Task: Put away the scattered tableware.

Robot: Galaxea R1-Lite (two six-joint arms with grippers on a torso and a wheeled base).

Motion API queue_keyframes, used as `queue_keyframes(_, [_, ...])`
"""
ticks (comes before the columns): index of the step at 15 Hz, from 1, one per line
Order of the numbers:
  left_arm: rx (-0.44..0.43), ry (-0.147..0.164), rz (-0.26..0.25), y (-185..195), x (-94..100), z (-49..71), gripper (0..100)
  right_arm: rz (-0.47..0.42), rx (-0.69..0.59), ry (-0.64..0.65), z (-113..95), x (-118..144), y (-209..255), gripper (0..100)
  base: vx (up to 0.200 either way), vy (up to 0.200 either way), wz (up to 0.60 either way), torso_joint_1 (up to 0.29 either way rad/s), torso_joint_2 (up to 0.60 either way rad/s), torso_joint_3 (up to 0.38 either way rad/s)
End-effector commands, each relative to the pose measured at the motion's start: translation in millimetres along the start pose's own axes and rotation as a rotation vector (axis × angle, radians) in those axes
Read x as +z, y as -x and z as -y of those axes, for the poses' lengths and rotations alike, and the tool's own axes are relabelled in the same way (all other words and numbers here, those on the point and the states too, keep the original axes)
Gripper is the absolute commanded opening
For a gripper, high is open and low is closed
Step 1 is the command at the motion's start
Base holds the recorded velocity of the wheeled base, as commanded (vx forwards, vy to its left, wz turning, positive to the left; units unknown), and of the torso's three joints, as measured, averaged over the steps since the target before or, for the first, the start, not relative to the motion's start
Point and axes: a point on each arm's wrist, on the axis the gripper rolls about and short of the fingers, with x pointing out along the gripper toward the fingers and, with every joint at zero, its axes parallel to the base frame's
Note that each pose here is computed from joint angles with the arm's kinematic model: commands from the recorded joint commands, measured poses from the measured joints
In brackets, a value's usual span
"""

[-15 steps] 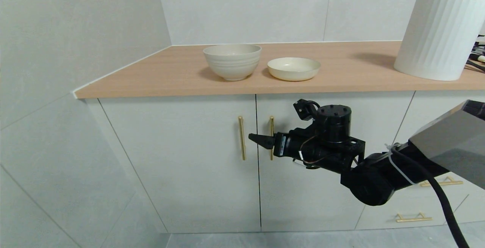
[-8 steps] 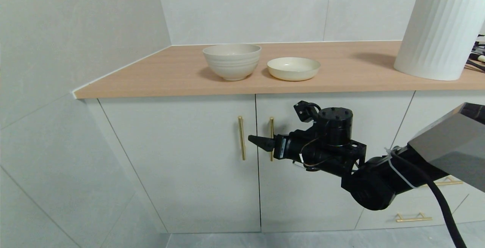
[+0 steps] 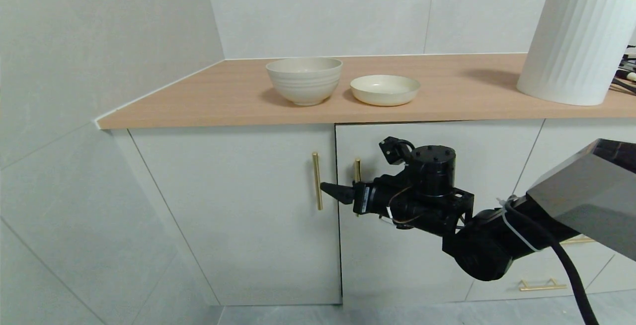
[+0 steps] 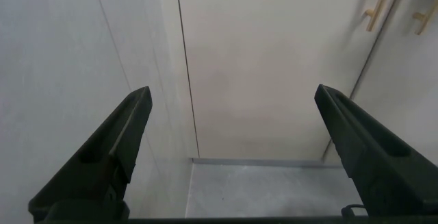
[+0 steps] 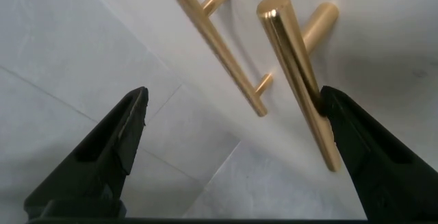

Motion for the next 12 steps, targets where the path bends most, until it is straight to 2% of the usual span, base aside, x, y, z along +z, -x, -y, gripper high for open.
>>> queue_keyframes(1, [0.001, 0.000, 0.000, 0.0, -0.1, 0.0, 100, 0.000, -0.009, -0.001, 1.6, -1.2, -0.5, 100, 0.000, 0.000, 0.00, 0.000, 0.00, 0.000])
queue_keyframes(6, [0.001, 0.000, -0.002, -0.1, -0.1, 0.0, 100, 0.009, 0.042, 0.001, -14.7, 8.5, 34.3, 100, 0.000, 0.000, 0.00, 0.000, 0.00, 0.000])
queue_keyframes(8, [0.001, 0.002, 0.000, 0.0, -0.1, 0.0, 100, -0.029, 0.128, 0.006, -30.1, 10.7, 64.4, 100, 0.000, 0.000, 0.00, 0.000, 0.00, 0.000])
queue_keyframes(10, [0.001, 0.002, 0.000, 0.0, -0.1, 0.0, 100, -0.080, 0.200, 0.007, -36.2, 7.2, 85.7, 100, 0.000, 0.000, 0.00, 0.000, 0.00, 0.000])
queue_keyframes(12, [0.001, 0.002, 0.000, 0.0, -0.1, 0.0, 100, -0.113, 0.217, -0.001, -38.5, 1.5, 102.0, 100, 0.000, 0.000, 0.00, 0.000, 0.00, 0.000])
